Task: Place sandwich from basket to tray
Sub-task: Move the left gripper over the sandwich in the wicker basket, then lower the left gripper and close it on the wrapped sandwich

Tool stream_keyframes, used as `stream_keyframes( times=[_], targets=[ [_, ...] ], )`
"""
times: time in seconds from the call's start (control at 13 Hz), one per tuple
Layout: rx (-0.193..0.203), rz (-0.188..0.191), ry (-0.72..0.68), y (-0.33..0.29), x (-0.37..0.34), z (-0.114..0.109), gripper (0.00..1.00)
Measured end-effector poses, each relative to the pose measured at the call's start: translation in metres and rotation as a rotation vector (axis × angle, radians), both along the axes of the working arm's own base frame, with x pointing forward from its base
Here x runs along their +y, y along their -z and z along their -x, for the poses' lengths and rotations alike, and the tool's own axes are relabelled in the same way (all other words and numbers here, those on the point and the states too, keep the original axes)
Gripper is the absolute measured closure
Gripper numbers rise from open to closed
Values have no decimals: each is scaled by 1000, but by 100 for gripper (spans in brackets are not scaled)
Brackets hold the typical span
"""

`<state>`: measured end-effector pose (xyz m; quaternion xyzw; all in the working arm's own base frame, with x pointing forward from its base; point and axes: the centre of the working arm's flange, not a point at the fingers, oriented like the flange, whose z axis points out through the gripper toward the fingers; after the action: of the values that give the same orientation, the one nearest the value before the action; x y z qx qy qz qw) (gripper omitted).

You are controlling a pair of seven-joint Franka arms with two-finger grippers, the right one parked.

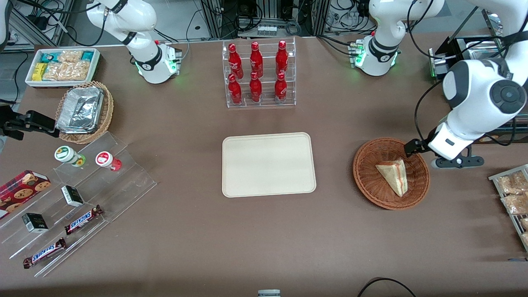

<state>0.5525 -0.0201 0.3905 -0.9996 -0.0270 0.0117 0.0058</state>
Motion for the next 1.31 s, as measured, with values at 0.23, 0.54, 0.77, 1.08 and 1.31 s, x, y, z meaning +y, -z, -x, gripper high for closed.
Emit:
stream_keyframes(
  times=[0.23,0.54,0.77,1.08,1.31],
  targets=[
    [-38,2,-86,26,-2,-3,0],
    [-71,9,-216,61,-9,2,0],
    [-79,13,-263,70,-21,1,0],
    [-63,11,-287,85,-24,0,0],
    [-70,14,-313,102,-24,-3,0]
  ],
)
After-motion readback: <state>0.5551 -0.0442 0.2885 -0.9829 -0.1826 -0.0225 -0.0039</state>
